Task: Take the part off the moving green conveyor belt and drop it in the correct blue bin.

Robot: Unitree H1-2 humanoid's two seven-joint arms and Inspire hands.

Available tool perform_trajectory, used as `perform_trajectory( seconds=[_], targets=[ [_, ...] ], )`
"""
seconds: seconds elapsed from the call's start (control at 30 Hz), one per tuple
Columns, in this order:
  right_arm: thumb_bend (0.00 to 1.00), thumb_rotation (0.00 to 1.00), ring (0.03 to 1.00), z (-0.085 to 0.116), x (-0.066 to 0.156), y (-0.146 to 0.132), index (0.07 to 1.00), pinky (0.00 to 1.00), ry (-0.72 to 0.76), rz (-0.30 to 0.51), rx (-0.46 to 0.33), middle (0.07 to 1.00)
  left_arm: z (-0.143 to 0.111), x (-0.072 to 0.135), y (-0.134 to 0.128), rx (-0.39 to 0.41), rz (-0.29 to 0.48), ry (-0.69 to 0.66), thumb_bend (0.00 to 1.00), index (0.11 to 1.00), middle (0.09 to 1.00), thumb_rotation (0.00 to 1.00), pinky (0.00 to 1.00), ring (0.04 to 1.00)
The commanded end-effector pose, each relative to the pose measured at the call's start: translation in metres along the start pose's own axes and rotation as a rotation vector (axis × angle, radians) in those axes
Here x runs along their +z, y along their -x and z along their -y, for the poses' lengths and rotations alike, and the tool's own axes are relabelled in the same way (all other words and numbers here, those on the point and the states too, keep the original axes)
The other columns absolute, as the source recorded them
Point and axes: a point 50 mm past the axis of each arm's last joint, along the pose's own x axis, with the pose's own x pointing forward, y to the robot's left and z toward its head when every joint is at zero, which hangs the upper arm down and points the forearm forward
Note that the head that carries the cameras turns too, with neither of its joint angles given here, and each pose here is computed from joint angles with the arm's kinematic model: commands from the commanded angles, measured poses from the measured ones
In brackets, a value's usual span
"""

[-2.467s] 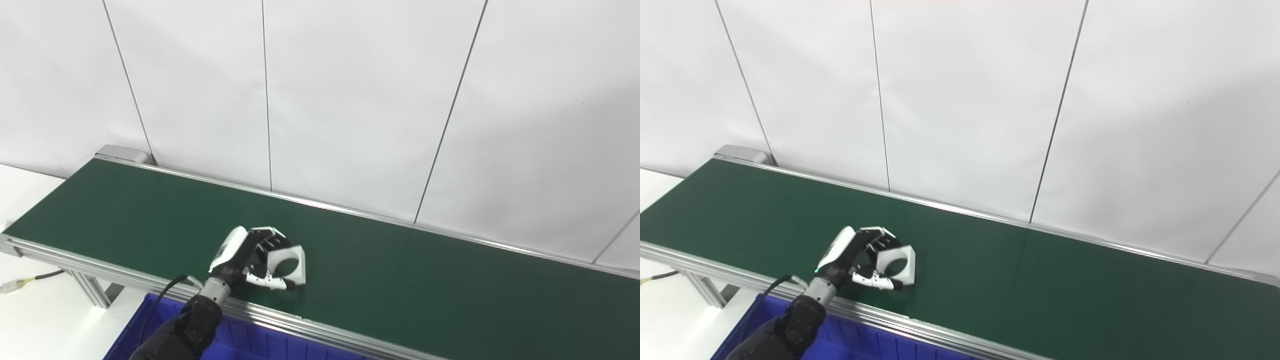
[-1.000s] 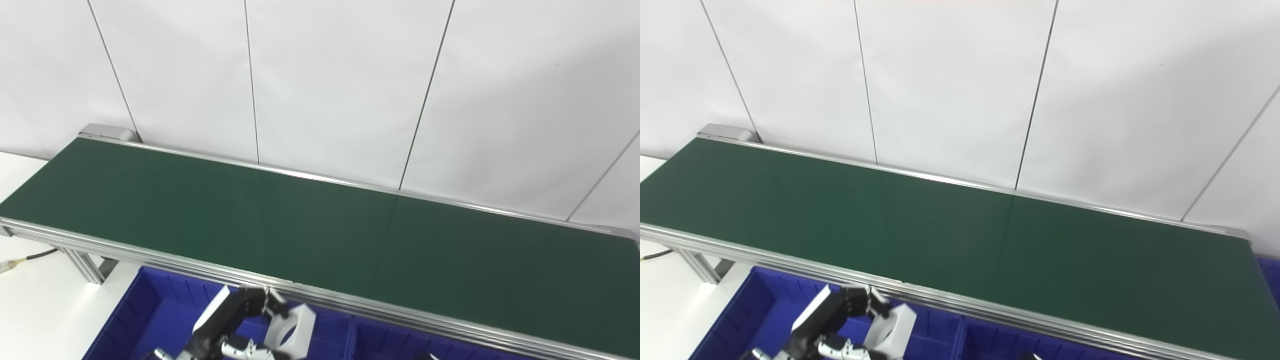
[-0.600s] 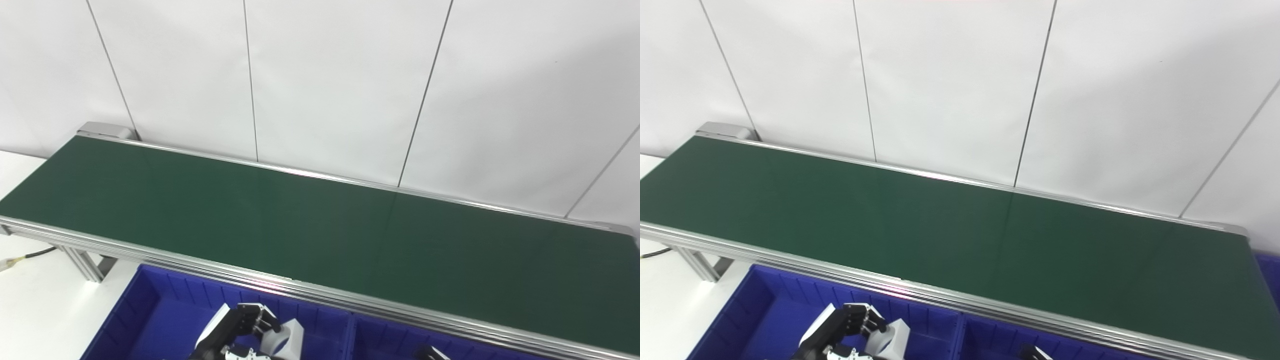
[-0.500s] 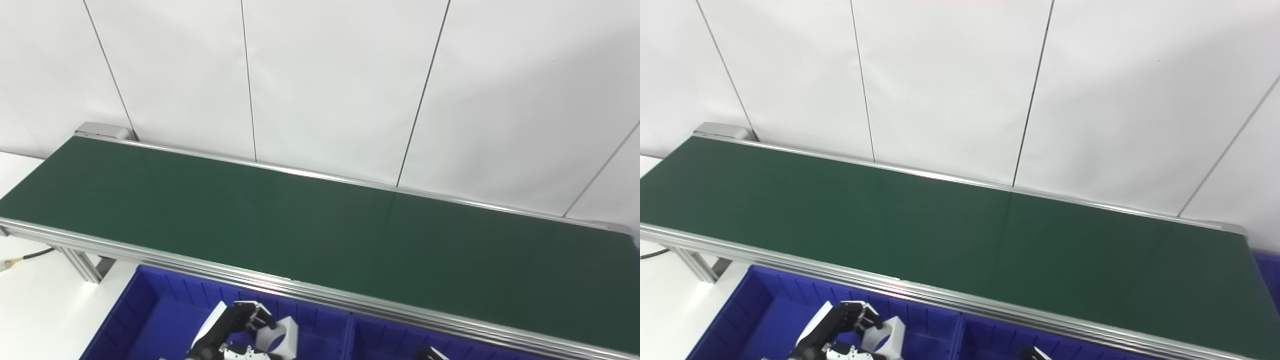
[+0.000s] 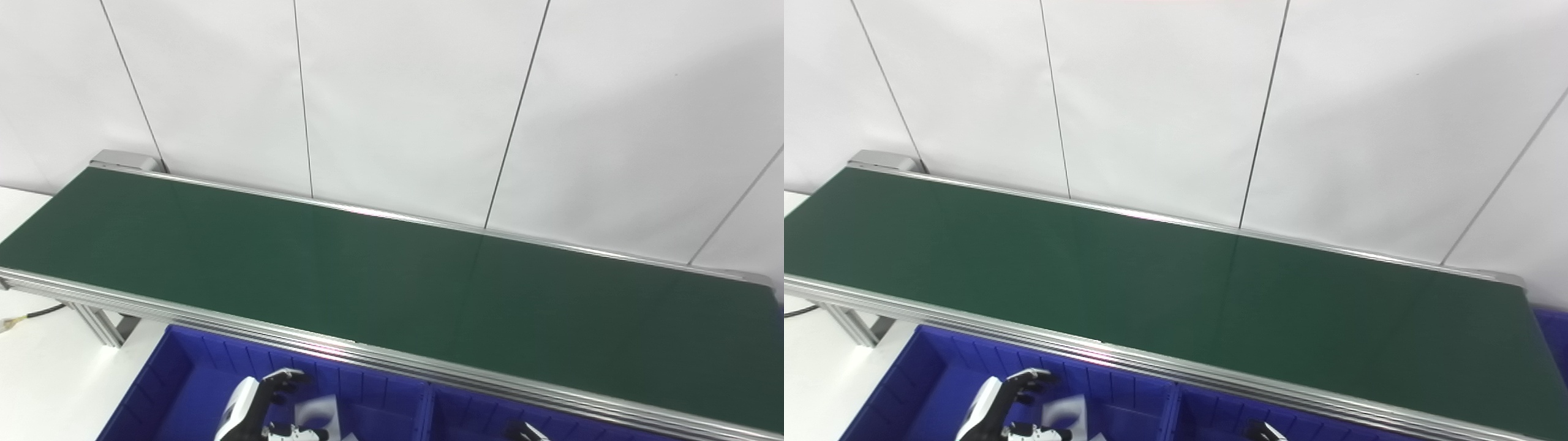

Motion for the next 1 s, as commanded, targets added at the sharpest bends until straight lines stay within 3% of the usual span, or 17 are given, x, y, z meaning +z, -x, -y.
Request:
perform_trajectory(
  seconds=[0.0, 0.1, 0.33, 0.4, 0.5, 0.53, 0.57, 0.73, 0.97],
  targets=[
    [0.67, 0.06, 0.709, 0.0, 0.009, -0.006, 0.782, 0.63, -0.014, 0.068, -0.008, 0.763, -0.011, 0.006, -0.003, -0.027, 0.033, -0.024, 0.79, 0.986, 0.999, 0.05, 0.86, 0.999],
    [0.66, 0.06, 0.708, 0.0, 0.01, -0.006, 0.785, 0.63, -0.008, 0.07, -0.006, 0.763, -0.013, 0.006, -0.002, -0.072, 0.043, -0.055, 0.87, 1.0, 1.0, 0.1, 0.96, 1.0],
    [0.67, 0.07, 0.708, 0.0, 0.011, -0.005, 0.783, 0.63, -0.006, 0.074, -0.01, 0.759, -0.022, 0.017, 0.005, -0.195, 0.112, 0.002, 0.92, 1.0, 1.0, 0.09, 1.0, 1.0],
    [0.67, 0.06, 0.71, -0.001, 0.012, -0.005, 0.785, 0.63, -0.001, 0.077, -0.009, 0.76, -0.026, 0.022, 0.009, -0.232, 0.139, 0.064, 0.92, 1.0, 1.0, 0.02, 1.0, 1.0],
    [0.68, 0.06, 0.713, -0.004, 0.013, -0.006, 0.784, 0.64, -0.006, 0.08, -0.01, 0.761, -0.034, 0.035, 0.016, -0.262, 0.219, 0.218, 0.91, 1.0, 1.0, 0.0, 1.0, 1.0],
    [0.68, 0.05, 0.712, -0.006, 0.013, -0.006, 0.782, 0.63, -0.008, 0.081, -0.01, 0.76, -0.036, 0.038, 0.018, -0.271, 0.237, 0.279, 0.88, 0.98, 0.984, 0.0, 0.9, 0.957],
    [0.67, 0.04, 0.712, -0.007, 0.014, -0.006, 0.78, 0.64, -0.006, 0.084, -0.011, 0.759, -0.036, 0.041, 0.02, -0.274, 0.253, 0.358, 0.87, 0.957, 0.973, 0.0, 0.88, 0.943],
    [0.68, 0.03, 0.707, -0.017, 0.019, -0.007, 0.784, 0.63, 0.004, 0.1, -0.028, 0.758, -0.035, 0.061, 0.03, -0.248, 0.287, 0.642, 0.83, 0.781, 0.789, 0.0, 0.82, 0.794],
    [0.67, 0.06, 0.722, -0.033, 0.03, -0.012, 0.786, 0.64, 0.003, 0.104, -0.079, 0.767, -0.034, 0.075, 0.034, -0.279, 0.329, 0.796, 0.67, 0.696, 0.696, 0.0, 0.78, 0.729]
  ],
)
